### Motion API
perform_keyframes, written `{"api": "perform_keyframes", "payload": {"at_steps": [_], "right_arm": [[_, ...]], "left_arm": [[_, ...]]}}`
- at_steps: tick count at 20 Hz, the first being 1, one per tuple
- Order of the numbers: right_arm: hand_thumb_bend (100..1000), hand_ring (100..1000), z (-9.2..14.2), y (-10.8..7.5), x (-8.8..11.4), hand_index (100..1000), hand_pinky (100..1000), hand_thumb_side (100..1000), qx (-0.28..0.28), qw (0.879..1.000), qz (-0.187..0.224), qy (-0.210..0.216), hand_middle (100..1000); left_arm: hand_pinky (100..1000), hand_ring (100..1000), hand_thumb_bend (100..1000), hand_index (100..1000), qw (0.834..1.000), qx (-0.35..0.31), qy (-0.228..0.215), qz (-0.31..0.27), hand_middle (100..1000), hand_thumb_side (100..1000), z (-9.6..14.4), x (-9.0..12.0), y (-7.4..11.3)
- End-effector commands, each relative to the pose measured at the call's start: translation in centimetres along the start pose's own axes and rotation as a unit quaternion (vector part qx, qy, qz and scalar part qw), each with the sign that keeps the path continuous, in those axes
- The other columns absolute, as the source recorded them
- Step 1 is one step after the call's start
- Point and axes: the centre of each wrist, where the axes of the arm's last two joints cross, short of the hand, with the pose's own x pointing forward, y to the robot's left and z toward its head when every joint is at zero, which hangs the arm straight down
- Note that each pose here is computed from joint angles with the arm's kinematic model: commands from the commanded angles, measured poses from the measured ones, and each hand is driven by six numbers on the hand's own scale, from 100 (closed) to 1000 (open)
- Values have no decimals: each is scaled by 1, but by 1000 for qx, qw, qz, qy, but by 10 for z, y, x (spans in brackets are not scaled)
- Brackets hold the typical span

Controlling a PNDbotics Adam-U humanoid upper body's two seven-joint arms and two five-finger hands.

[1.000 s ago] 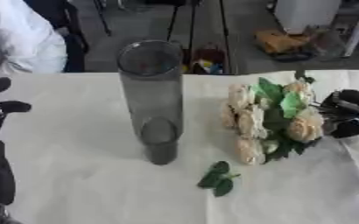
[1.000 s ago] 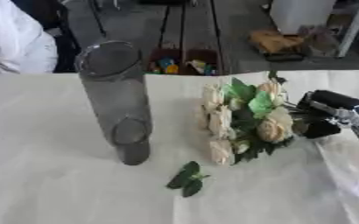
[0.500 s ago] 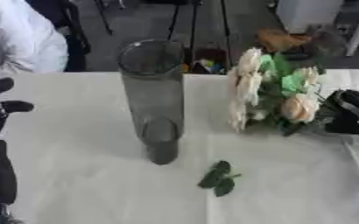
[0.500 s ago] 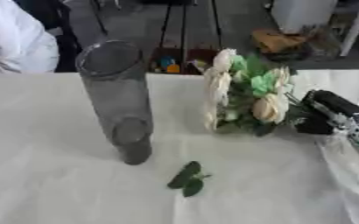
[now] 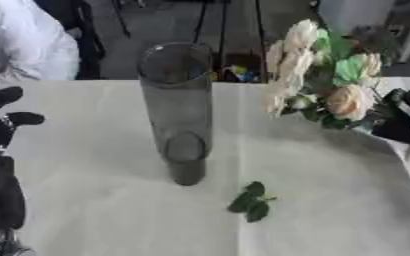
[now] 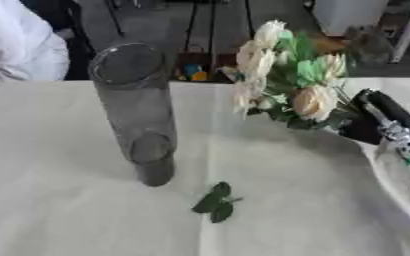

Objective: Arrange flowers into the vase.

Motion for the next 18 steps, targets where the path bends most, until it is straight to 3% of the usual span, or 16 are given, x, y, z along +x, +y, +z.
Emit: {"api": "perform_keyframes", "payload": {"at_steps": [1, 6, 7, 9, 18], "right_arm": [[100, 100, -8, -42, 21, 119, 137, 691, -37, 999, -20, -29, 100], [100, 100, -18, -68, 54, 113, 105, 691, -71, 989, -118, -58, 100], [100, 100, -20, -73, 60, 110, 100, 747, -77, 985, -142, -64, 100], [100, 100, -22, -81, 72, 108, 100, 688, -85, 977, -180, -75, 100], [100, 100, -33, -111, 114, 100, 100, 671, -125, 953, -248, -123, 100]], "left_arm": [[536, 692, 372, 911, 1000, 0, -12, -4, 706, 1000, -4, 5, 2], [536, 692, 375, 911, 1000, -1, -10, -4, 706, 1000, -3, 5, 2], [536, 692, 376, 911, 1000, -1, -10, -4, 706, 1000, -3, 5, 2], [536, 692, 378, 911, 1000, -2, -9, -4, 706, 1000, -3, 5, 2], [537, 693, 380, 911, 1000, -7, -6, -4, 706, 1000, -2, 5, 3]]}}
